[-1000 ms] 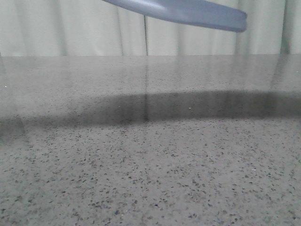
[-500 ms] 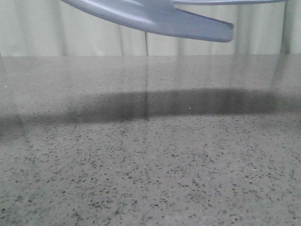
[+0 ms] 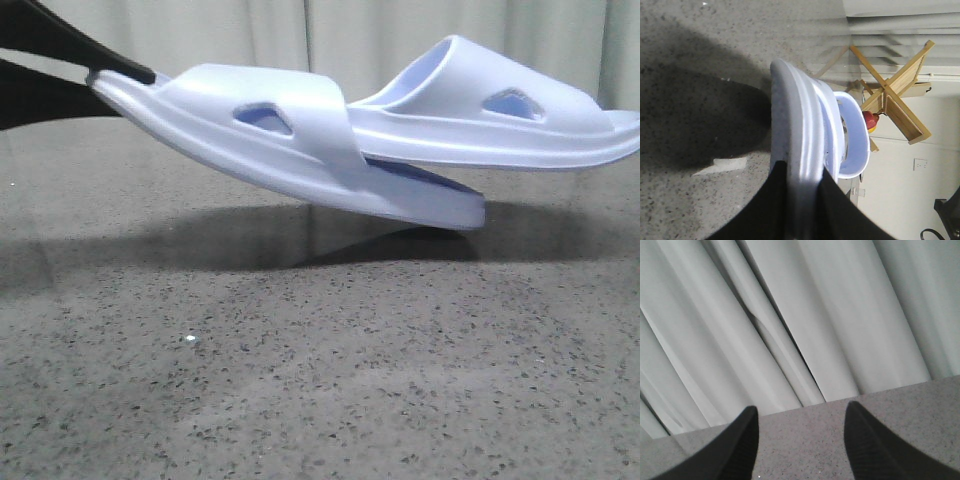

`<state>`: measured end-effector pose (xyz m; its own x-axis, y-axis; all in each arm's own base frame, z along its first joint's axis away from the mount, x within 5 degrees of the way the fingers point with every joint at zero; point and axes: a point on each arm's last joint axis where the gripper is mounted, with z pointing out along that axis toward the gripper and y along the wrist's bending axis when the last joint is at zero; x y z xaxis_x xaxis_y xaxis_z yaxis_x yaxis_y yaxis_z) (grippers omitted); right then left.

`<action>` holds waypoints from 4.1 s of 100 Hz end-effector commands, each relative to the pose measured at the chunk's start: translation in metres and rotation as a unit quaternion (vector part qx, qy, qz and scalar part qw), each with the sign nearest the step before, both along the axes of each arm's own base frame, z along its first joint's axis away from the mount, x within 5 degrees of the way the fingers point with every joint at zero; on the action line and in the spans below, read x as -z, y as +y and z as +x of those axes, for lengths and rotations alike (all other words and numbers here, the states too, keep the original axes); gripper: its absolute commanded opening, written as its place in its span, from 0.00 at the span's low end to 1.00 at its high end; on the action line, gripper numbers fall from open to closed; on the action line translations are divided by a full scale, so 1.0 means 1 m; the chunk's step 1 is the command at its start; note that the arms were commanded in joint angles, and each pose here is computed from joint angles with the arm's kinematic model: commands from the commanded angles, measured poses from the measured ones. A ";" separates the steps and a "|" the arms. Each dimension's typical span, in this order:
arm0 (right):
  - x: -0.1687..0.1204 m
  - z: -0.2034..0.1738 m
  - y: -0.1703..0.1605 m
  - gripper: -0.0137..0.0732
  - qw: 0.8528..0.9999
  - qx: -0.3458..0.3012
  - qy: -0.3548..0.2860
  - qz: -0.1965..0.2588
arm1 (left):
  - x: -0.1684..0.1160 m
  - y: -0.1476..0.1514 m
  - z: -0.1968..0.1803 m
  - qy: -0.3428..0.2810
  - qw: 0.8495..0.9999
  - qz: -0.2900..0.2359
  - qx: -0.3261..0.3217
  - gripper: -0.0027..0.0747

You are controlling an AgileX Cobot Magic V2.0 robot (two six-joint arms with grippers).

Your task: Insert blue slippers together front up

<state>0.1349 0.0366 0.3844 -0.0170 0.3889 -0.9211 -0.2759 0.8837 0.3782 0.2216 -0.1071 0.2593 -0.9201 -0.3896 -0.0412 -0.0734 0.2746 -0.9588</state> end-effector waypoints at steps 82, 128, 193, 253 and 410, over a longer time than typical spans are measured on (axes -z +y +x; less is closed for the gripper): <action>-0.017 -0.004 -0.002 0.54 0.999 0.007 -0.046 -0.009 | 0.016 -0.008 0.019 -0.011 0.999 -0.017 0.033 0.09; -0.016 -0.004 -0.002 0.54 0.999 0.007 -0.044 -0.010 | 0.015 -0.008 0.021 -0.032 0.999 -0.011 0.029 0.63; -0.014 -0.003 -0.002 0.54 0.999 0.007 -0.031 -0.013 | 0.019 0.031 0.044 -0.139 0.985 0.079 -0.067 0.63; -0.009 -0.002 -0.003 0.54 0.992 0.022 -0.031 -0.120 | -0.061 0.086 0.002 -0.435 0.834 0.303 -0.156 0.63; 0.070 -0.092 -0.038 0.54 0.968 0.125 -0.074 -0.207 | -0.032 0.062 -0.115 -0.522 0.744 0.393 -0.137 0.63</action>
<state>0.0473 -0.0026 0.3007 0.0845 -0.0326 -0.9959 -0.0414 0.9985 -0.0362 0.1067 -0.0429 0.2844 -0.1270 -0.0073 -0.9919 0.4265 0.9024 -0.0613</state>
